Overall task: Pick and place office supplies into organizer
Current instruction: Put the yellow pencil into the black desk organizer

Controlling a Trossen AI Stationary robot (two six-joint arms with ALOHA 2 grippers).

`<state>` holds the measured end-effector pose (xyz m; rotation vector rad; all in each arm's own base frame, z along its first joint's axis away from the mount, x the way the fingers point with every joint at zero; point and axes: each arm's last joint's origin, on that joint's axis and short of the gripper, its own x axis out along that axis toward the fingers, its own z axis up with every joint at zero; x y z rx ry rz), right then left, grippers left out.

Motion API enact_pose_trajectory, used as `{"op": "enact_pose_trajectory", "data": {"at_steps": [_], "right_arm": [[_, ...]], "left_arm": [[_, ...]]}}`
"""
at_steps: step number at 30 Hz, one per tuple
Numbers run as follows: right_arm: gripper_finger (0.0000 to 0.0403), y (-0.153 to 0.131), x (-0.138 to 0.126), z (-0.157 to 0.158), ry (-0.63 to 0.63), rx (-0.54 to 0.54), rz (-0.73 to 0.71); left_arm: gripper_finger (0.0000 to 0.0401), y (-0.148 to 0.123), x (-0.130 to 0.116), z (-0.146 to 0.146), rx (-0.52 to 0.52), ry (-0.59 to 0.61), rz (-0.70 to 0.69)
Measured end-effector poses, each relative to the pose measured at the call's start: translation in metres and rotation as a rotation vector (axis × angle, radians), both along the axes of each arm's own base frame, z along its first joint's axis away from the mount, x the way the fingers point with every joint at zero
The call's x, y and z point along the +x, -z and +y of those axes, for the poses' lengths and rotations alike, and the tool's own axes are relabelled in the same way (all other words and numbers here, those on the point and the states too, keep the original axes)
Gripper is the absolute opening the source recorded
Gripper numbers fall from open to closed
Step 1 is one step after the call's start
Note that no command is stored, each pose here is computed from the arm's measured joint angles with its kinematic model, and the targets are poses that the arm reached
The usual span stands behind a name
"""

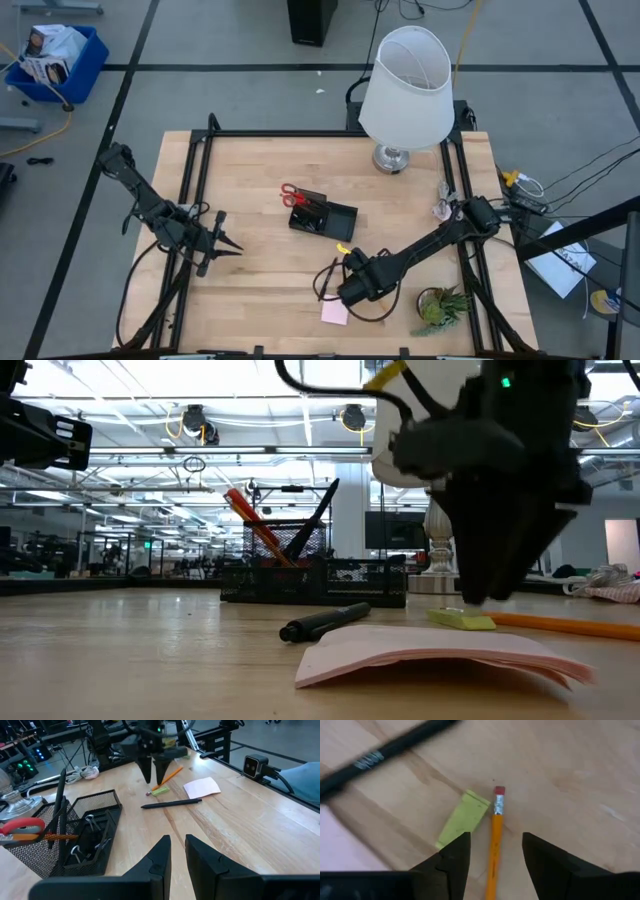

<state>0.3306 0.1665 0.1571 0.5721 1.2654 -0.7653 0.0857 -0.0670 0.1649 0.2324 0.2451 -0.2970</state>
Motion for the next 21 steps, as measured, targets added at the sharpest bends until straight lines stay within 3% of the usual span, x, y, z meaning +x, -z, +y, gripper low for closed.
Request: {"op": "enact_pose_trajectory", "data": {"at_steps": [17,21], "right_arm": [[0.0148,0.023,-0.010,-0.004,-0.019,0.038,0.026],[0.0126,0.023,-0.011,-0.004,-0.020,0.050,0.032]], "left_arm": [[0.0063,0.000,0.000,0.000,-0.001,0.000,-0.001],[0.0063,0.000,0.000,0.000,-0.001,0.000,-0.001]]}}
